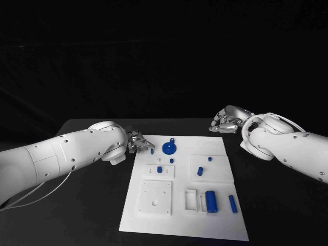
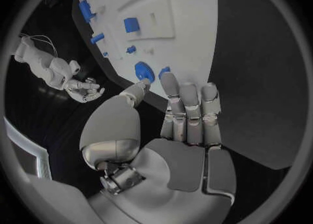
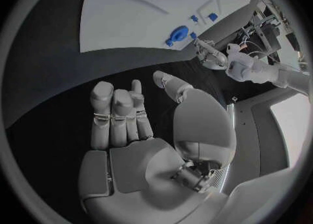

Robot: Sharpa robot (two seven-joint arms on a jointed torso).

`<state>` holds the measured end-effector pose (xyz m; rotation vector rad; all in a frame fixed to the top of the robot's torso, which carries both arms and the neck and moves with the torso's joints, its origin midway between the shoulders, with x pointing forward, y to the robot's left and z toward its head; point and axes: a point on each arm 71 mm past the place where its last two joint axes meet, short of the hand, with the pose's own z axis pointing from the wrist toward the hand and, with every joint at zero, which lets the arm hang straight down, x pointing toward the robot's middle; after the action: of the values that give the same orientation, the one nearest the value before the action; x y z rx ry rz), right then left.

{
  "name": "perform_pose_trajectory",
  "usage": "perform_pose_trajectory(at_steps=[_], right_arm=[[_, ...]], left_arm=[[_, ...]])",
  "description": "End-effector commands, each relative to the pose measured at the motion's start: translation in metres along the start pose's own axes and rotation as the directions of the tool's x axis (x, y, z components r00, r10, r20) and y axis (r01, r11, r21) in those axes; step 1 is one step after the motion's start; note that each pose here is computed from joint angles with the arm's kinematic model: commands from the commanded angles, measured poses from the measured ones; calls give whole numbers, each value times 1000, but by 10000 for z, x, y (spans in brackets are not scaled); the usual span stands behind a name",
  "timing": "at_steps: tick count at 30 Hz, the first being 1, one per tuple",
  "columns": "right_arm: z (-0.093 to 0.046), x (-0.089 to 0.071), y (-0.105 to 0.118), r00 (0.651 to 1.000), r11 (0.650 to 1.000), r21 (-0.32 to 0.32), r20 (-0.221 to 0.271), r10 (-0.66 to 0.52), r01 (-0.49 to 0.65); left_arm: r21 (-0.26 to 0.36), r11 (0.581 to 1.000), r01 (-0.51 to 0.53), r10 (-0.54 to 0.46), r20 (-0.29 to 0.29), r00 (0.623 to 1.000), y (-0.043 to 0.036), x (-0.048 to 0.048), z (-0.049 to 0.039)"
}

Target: Assemble the parts on the task board

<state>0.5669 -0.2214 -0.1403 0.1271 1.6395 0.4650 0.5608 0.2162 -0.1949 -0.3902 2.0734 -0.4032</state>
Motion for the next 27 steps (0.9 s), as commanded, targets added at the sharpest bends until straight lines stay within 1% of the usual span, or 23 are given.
perform_pose_trajectory(at_steps=[1,9,19,24,27], right_arm=[[0,8,21,1000,1000,-9,-4,-2,2],[2,12,31,1000,1000,-11,-6,-1,1],[1,14,36,1000,1000,-12,-7,-1,1],[3,17,42,1000,1000,-14,-7,-1,1],[3,18,44,1000,1000,-14,-8,-1,1]], left_arm=[[-1,1000,-24,24,-36,999,-24,16,20],[3,1000,-21,21,-30,999,-59,8,74],[4,1000,-17,17,-27,999,-75,11,108],[2,1000,-19,19,-35,999,-76,26,129],[2,1000,-19,19,-46,999,-75,59,144]])
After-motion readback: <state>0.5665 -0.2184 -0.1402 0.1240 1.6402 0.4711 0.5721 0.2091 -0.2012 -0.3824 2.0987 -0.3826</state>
